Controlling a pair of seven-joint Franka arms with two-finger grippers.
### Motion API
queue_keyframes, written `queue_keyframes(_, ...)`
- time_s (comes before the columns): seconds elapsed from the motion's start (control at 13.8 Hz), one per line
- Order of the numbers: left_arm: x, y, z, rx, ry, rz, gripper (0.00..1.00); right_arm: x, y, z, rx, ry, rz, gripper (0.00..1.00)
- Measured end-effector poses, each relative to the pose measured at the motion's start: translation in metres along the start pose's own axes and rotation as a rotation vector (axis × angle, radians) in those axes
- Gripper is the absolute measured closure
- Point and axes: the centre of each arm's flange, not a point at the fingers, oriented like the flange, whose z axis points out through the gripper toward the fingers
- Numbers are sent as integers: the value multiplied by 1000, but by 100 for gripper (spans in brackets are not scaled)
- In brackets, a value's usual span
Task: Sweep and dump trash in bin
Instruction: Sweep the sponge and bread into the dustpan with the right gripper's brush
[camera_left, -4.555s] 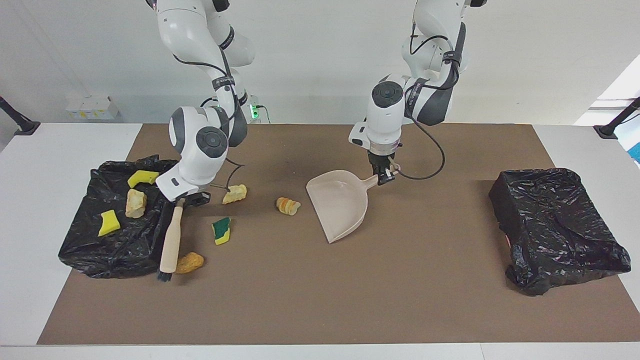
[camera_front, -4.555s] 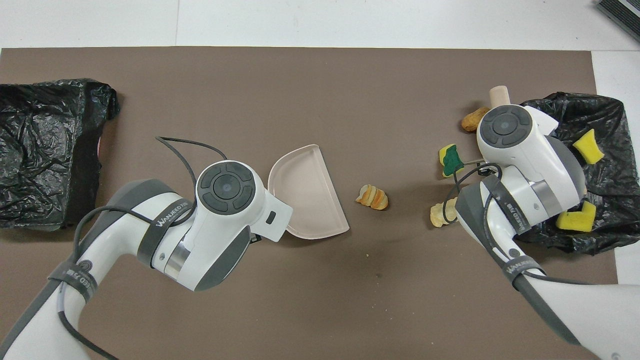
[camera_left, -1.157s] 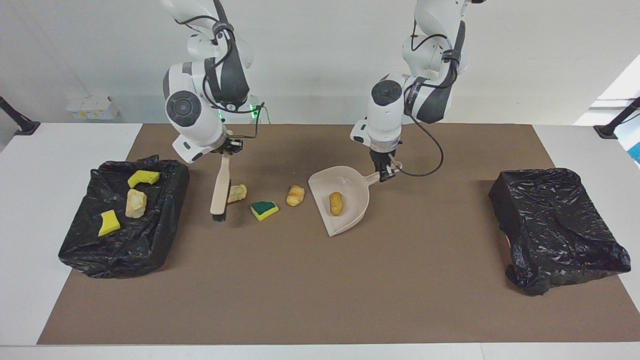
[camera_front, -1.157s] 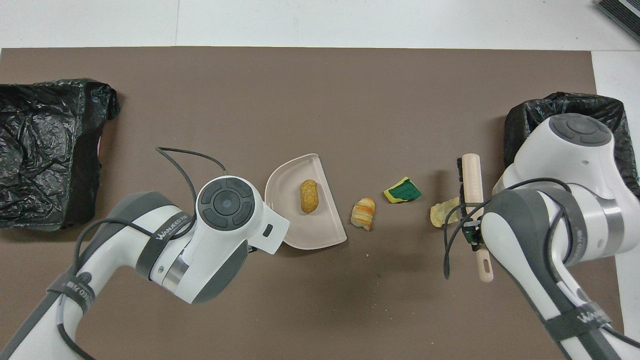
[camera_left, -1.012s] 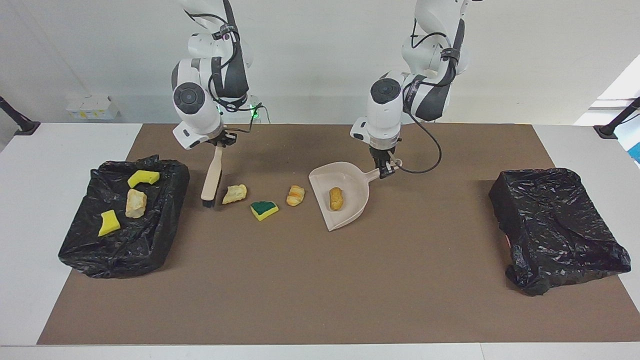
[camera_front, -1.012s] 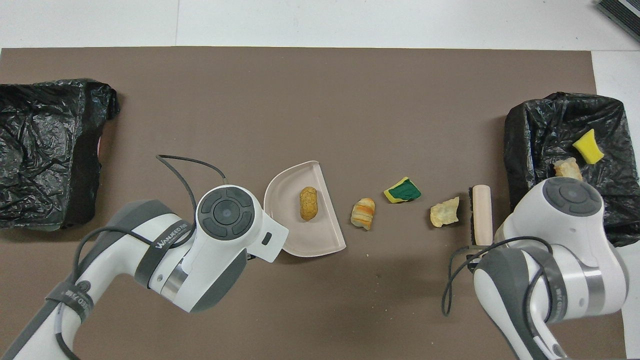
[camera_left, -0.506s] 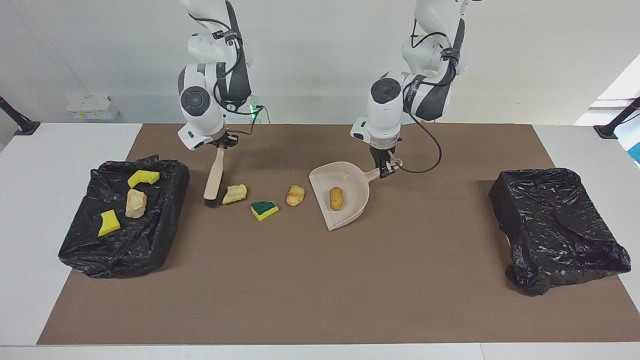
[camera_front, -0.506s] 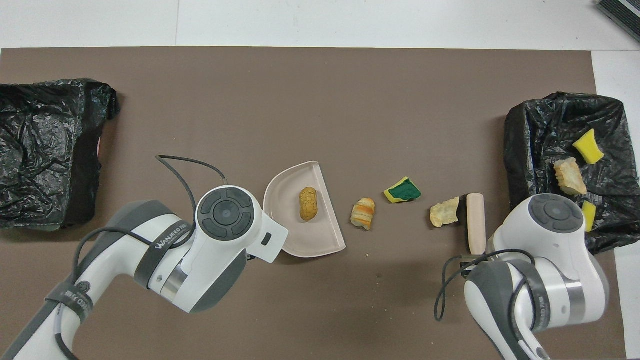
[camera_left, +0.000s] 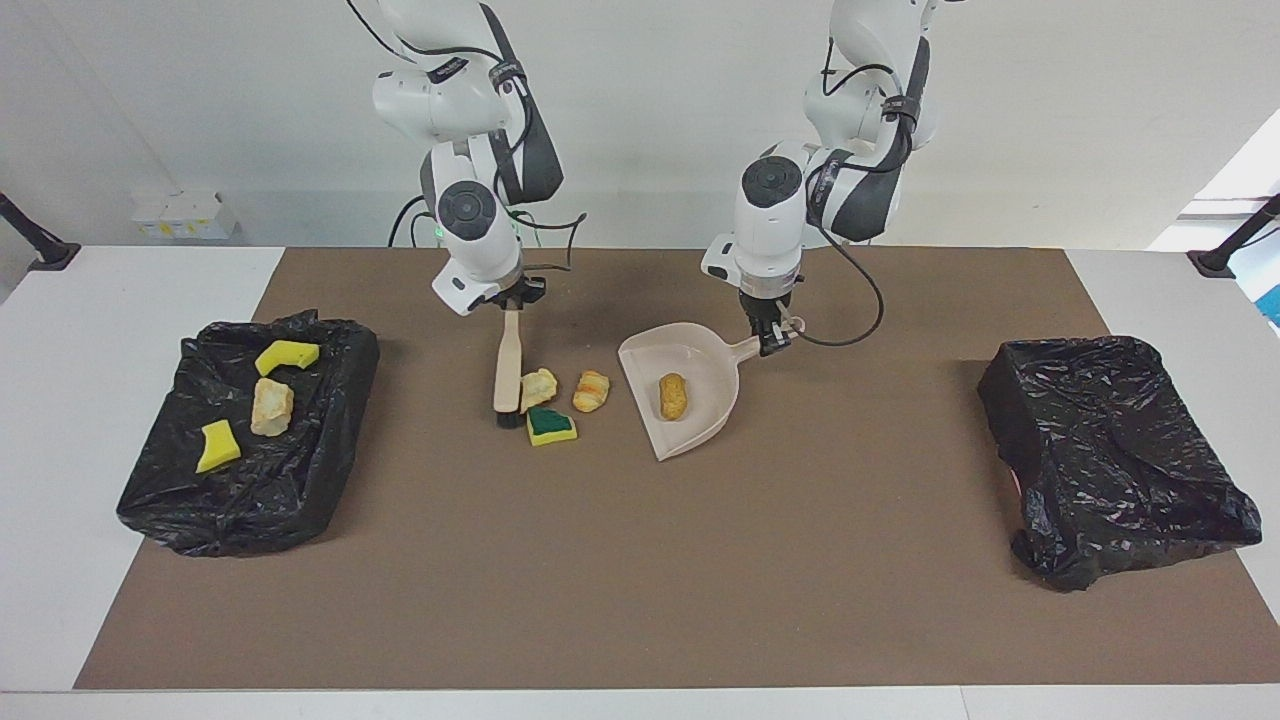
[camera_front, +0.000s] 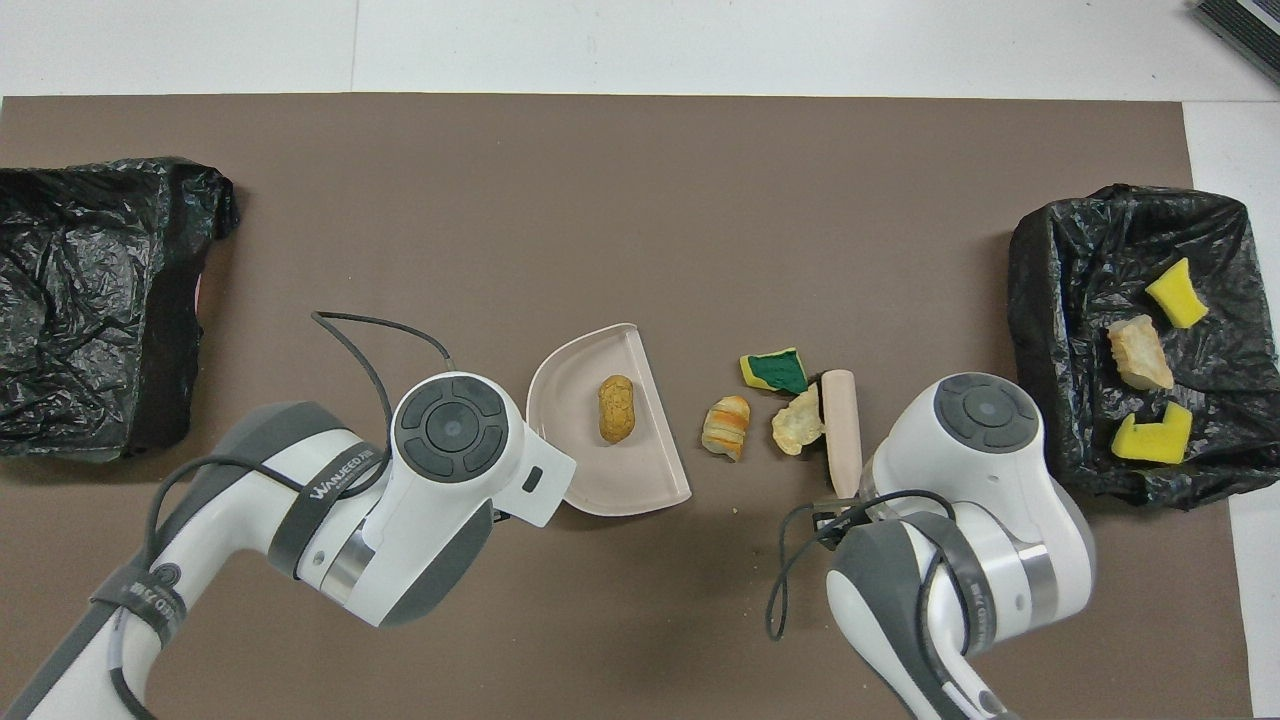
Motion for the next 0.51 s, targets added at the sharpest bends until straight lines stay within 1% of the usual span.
queue_keyframes(0.22, -1, 0, 1, -1, -2, -1, 67, 2, -48, 5, 38, 14, -32, 74)
queue_keyframes(0.29, -1, 0, 1, -1, -3, 0, 67, -1, -62, 5, 59, 9, -45, 74)
queue_keyframes(0.36, -1, 0, 1, -1, -3, 0, 67, -5, -77, 4, 89, 8, -56, 74)
queue_keyframes(0.51, -1, 0, 1, -1, -3, 0, 67, -13, -107, 2, 162, 33, -72, 74)
